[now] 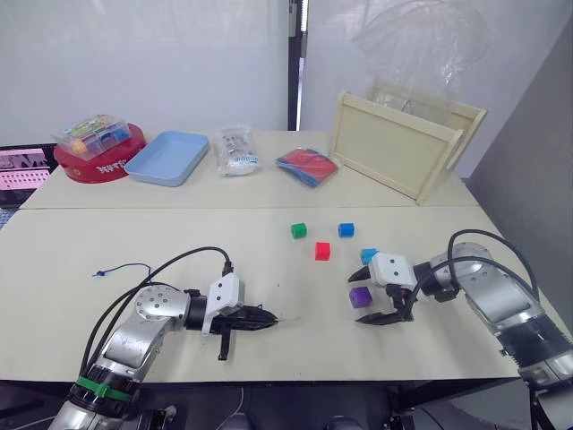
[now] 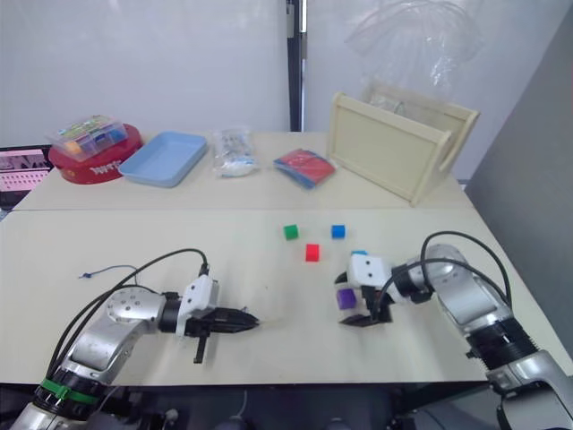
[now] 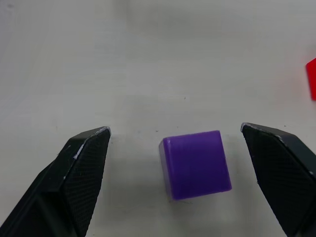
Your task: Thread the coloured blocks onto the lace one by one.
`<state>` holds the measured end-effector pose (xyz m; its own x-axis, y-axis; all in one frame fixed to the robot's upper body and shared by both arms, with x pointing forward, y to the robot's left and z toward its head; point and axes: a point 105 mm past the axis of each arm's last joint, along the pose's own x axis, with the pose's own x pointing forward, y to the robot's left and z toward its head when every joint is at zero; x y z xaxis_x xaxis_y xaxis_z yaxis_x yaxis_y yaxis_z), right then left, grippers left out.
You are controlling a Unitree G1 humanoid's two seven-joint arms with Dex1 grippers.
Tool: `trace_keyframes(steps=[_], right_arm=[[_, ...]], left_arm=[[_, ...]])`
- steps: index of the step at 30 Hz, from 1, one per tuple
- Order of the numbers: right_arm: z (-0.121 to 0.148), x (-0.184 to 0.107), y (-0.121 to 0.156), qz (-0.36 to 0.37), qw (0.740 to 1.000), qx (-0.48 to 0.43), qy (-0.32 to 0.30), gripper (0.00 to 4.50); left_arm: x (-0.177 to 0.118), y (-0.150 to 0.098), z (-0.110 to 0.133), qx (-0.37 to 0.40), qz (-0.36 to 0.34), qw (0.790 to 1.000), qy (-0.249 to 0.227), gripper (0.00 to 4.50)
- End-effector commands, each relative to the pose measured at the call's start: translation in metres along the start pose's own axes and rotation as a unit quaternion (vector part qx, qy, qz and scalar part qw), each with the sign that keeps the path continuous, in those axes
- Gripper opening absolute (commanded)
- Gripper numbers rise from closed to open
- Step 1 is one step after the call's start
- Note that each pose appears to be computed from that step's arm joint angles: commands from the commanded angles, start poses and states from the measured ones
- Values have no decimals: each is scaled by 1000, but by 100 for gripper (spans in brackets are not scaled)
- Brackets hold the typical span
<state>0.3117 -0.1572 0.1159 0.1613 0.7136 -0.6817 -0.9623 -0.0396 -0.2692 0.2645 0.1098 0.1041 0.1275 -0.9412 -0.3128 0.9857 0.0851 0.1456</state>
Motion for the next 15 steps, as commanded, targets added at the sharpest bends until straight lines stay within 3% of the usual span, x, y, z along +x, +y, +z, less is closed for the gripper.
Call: trace_keyframes(steps=[1,7,15], right_arm=[[6,-4,-7,0,1000,-20,-4,334],[2,-2,-11,-8,1000,-19,5,128],[26,5,5,-1,999,16,-29,118]], left_arm=[[-6,4,13,18,12,1000,-14,0],[-6,5,13,21,16,1000,-12,0],[-5,10,7,30,28,999,3,0]])
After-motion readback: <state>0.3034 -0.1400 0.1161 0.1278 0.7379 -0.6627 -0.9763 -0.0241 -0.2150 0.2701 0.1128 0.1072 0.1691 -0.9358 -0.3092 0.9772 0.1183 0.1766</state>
